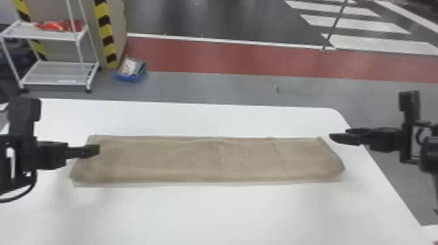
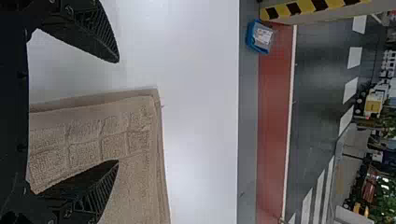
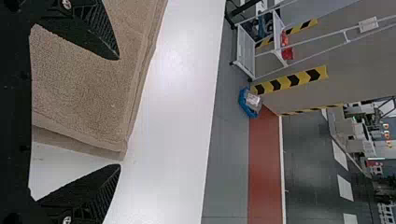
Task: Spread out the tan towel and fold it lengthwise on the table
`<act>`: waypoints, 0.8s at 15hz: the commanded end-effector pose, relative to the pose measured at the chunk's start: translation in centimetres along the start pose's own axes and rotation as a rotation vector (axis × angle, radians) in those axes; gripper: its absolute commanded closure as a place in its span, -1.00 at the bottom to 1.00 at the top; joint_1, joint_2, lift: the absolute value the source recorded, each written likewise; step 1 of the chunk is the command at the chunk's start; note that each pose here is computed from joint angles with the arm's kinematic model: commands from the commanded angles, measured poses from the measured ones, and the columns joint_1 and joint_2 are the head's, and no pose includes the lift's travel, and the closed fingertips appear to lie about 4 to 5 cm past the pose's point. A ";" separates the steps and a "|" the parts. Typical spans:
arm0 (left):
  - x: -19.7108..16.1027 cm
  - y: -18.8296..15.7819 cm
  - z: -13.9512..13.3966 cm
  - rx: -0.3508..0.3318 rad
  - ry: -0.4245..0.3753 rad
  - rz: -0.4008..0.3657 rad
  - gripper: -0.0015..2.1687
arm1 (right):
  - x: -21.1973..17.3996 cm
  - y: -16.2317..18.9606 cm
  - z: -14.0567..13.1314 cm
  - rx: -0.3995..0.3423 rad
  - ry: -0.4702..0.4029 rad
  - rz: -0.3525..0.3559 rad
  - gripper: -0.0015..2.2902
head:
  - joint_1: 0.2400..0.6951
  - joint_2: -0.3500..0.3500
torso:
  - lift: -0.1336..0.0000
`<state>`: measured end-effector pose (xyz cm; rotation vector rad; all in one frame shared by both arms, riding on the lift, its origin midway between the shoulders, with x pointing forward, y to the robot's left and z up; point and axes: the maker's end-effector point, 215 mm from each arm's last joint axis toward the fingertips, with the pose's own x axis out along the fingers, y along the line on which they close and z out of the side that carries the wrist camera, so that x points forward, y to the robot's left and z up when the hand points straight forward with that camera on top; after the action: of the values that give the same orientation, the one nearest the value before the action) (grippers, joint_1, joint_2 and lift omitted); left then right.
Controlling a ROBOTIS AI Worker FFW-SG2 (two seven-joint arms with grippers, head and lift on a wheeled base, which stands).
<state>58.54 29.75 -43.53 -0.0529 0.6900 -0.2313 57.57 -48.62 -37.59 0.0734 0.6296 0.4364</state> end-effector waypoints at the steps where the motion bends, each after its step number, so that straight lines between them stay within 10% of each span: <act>1: 0.6 0.2 0.5 -0.006 0.009 0.007 -0.88 | 0.6 -0.3 -0.5 0.003 0.013 0.006 -0.96 | 1.00 -0.50 | -0.86; 12: 0.5 -0.3 -1.1 -0.056 0.115 -0.004 -0.88 | 2.2 -0.9 -2.6 0.012 0.036 0.007 -0.96 | 1.00 -0.51 | -0.86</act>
<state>58.32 29.33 -44.52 -0.0895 0.8031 -0.2197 58.24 -48.80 -40.44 0.0784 0.6642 0.4400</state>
